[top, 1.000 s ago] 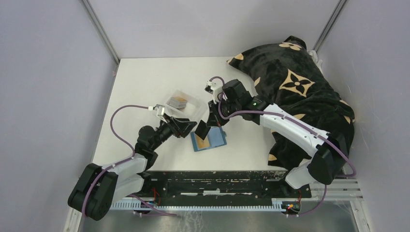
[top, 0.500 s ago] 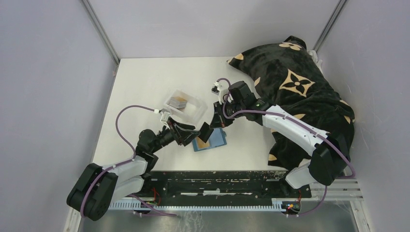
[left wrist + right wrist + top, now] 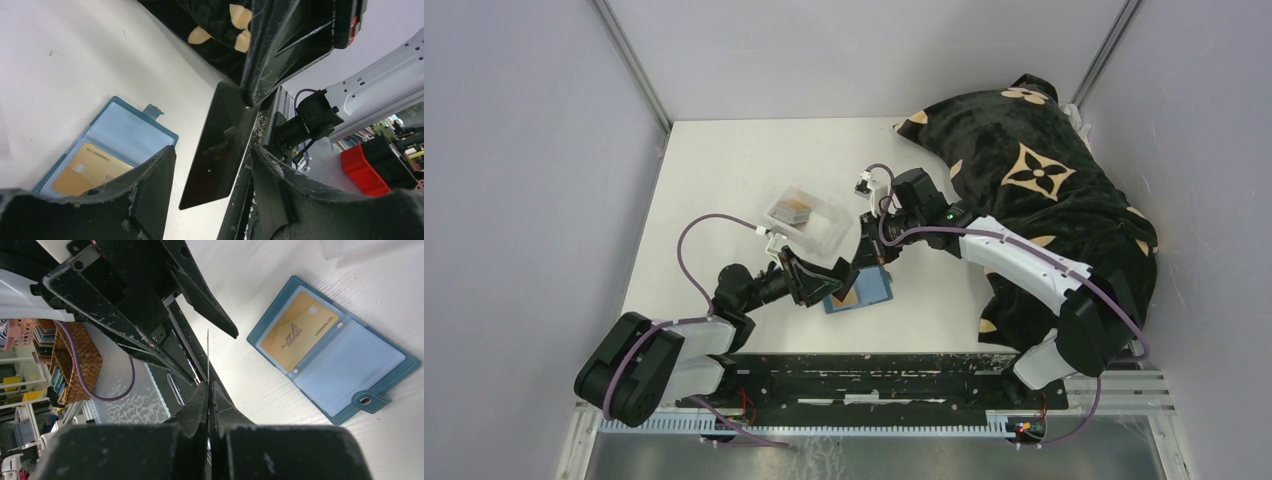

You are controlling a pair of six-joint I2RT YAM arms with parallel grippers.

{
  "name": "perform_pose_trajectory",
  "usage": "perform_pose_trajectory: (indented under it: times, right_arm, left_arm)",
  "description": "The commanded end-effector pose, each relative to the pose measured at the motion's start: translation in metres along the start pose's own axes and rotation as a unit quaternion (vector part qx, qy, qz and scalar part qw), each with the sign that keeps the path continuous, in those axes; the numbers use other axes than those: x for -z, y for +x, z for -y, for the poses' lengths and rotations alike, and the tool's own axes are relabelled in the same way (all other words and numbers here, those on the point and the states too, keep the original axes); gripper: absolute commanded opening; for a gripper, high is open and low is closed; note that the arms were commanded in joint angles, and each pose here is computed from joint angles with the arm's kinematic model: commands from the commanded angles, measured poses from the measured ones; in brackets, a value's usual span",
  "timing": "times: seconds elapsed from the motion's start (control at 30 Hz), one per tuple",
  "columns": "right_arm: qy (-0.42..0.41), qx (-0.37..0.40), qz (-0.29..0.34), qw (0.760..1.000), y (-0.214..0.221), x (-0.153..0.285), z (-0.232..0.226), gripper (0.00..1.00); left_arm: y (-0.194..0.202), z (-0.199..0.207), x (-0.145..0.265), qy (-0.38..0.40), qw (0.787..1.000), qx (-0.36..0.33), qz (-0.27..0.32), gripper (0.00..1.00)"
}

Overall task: Put the credit cards into the card holder
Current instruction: Pick up the credit card from the storage box.

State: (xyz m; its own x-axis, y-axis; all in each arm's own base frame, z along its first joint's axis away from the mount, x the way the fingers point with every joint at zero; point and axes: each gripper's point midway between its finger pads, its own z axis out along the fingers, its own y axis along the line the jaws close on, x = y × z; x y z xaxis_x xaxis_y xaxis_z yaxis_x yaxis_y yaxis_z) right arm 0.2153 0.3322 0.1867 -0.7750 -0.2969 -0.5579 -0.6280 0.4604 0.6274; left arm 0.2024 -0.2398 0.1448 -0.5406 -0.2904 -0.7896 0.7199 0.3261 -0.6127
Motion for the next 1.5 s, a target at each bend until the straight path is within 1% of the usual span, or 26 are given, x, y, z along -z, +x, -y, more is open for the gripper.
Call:
perform_pose_trajectory:
  times: [0.0, 0.07, 0.17, 0.33, 0.37, 0.43, 0.7, 0.77, 0.83, 0.9, 0.97, 1.1, 1.23, 1.27, 1.37, 1.47]
  right_arm:
    - [-0.021, 0.003, -0.003, 1.000, -0.005, -0.008, -0.002, 0.01]
    - [-0.020, 0.000, -0.006, 1.000, -0.005, -0.011, 0.002, 0.01]
    - [-0.021, -0.005, -0.004, 1.000, -0.007, -0.014, 0.005, 0.01]
    - [-0.024, -0.009, 0.003, 1.000, -0.012, -0.014, 0.007, 0.01]
    - [-0.024, -0.010, 0.005, 1.000, -0.013, -0.014, 0.008, 0.01]
    - [-0.026, -0.011, 0.008, 1.000, -0.015, -0.014, 0.008, 0.01]
    - [-0.027, -0.001, 0.019, 0.999, -0.023, -0.010, 0.006, 0.01]
    - [-0.015, -0.002, 0.022, 1.000, -0.025, -0.009, 0.011, 0.08]
    - [-0.003, -0.003, 0.027, 1.000, -0.026, -0.007, 0.015, 0.18]
    - [0.013, -0.006, 0.038, 0.999, -0.029, -0.004, 0.021, 0.30]
    - [0.029, -0.004, 0.048, 0.998, -0.032, -0.001, 0.026, 0.35]
    - [0.069, -0.002, 0.074, 0.995, -0.039, 0.007, 0.037, 0.40]
    - [0.114, -0.008, 0.095, 0.989, -0.044, 0.014, 0.053, 0.41]
    - [0.127, -0.012, 0.099, 0.987, -0.044, 0.015, 0.058, 0.41]
    - [0.160, -0.029, 0.106, 0.981, -0.043, 0.014, 0.075, 0.41]
    - [0.189, -0.049, 0.106, 0.975, -0.037, 0.009, 0.093, 0.39]
  left_arm:
    - [-0.017, 0.023, -0.007, 0.062, 0.997, -0.049, 0.015, 0.62]
    - [-0.016, 0.023, -0.007, 0.064, 0.997, -0.048, 0.011, 0.54]
    - [-0.015, 0.023, -0.007, 0.066, 0.997, -0.047, 0.009, 0.39]
    - [-0.012, 0.023, -0.008, 0.070, 0.997, -0.043, 0.002, 0.24]
    - [-0.011, 0.024, -0.009, 0.071, 0.997, -0.041, 0.000, 0.19]
    - [-0.010, 0.023, -0.010, 0.072, 0.997, -0.037, -0.003, 0.04]
    - [-0.006, 0.020, -0.014, 0.062, 0.998, -0.014, 0.000, 0.03]
    - [-0.005, 0.014, -0.015, 0.040, 0.999, -0.006, 0.009, 0.03]
    - [-0.003, 0.005, -0.015, 0.012, 1.000, 0.003, 0.017, 0.03]
    - [-0.003, -0.006, -0.016, -0.024, 0.999, 0.016, 0.030, 0.03]
    - [-0.004, -0.017, -0.016, -0.061, 0.997, 0.032, 0.044, 0.03]
    - [-0.003, -0.029, -0.021, -0.118, 0.989, 0.062, 0.066, 0.03]
    - [-0.003, -0.038, -0.024, -0.173, 0.977, 0.085, 0.093, 0.03]
    - [-0.002, -0.040, -0.024, -0.188, 0.972, 0.101, 0.102, 0.03]
    - [0.002, -0.049, -0.021, -0.232, 0.953, 0.142, 0.129, 0.03]
    - [0.007, -0.062, -0.013, -0.276, 0.930, 0.180, 0.162, 0.03]
